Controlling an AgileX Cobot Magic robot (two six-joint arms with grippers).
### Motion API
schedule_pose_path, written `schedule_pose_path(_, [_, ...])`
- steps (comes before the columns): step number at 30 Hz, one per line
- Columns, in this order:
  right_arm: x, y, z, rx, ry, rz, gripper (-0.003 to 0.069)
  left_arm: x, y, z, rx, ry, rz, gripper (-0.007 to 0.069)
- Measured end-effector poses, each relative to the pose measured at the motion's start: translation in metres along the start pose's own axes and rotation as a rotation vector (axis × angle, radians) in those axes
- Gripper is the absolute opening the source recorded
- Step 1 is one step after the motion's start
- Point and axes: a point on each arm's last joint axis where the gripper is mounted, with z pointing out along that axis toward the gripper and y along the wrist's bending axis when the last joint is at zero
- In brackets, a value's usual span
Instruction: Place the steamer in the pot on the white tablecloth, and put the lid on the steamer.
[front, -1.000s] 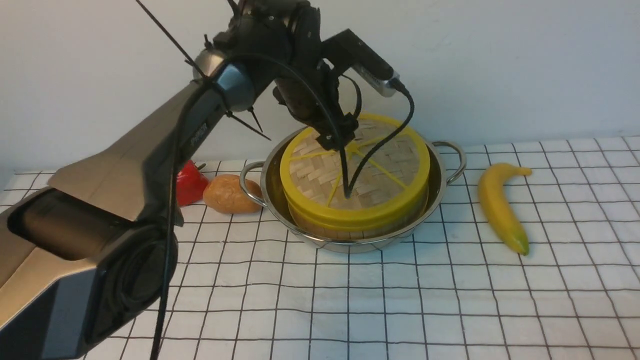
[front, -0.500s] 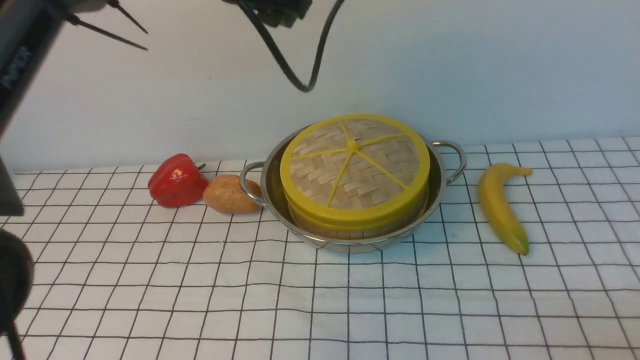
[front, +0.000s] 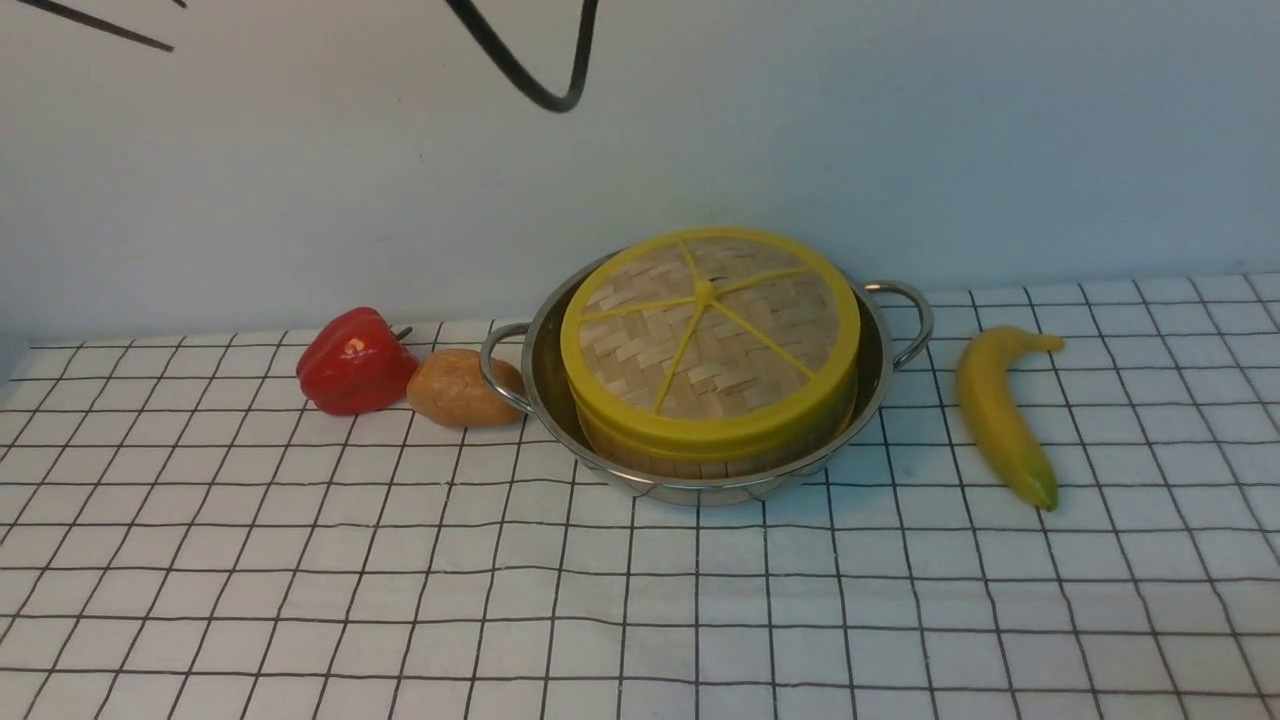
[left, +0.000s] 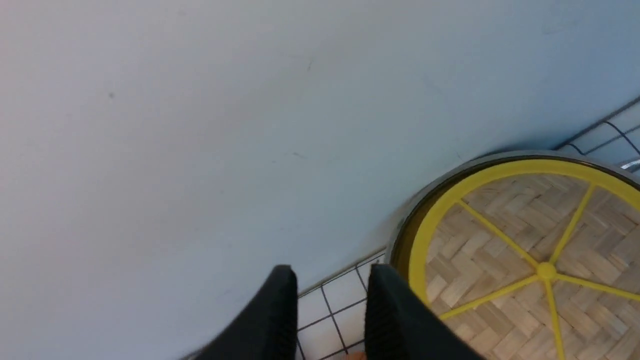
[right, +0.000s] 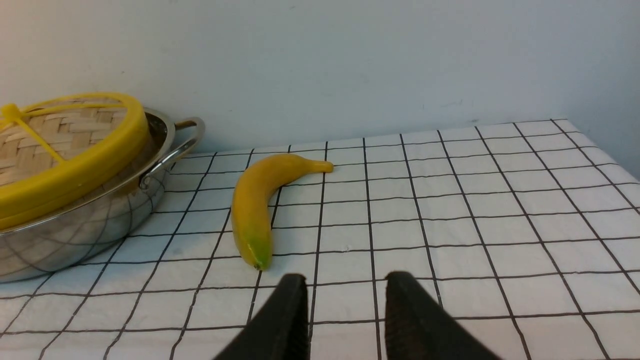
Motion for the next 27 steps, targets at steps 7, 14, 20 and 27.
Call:
schedule_pose_path(7, [0.000, 0.000, 0.000, 0.000, 0.000, 0.000, 0.0240, 0.015, 0.036, -0.051, -0.121, -0.030, -0.184, 0.0156])
schedule_pose_path(14, [0.000, 0.000, 0.000, 0.000, 0.000, 0.000, 0.0240, 0.059, 0.044, -0.134, -0.156, -0.314, -0.150, 0.0157])
schedule_pose_path(20, [0.000, 0.000, 0.000, 0.000, 0.000, 0.000, 0.0240, 0.132, 0.024, -0.139, -0.133, -0.279, -0.118, 0.0159])
schedule_pose_path(27, [0.000, 0.000, 0.000, 0.000, 0.000, 0.000, 0.0240, 0.259, 0.002, -0.157, -0.178, -0.324, -0.245, 0.0171])
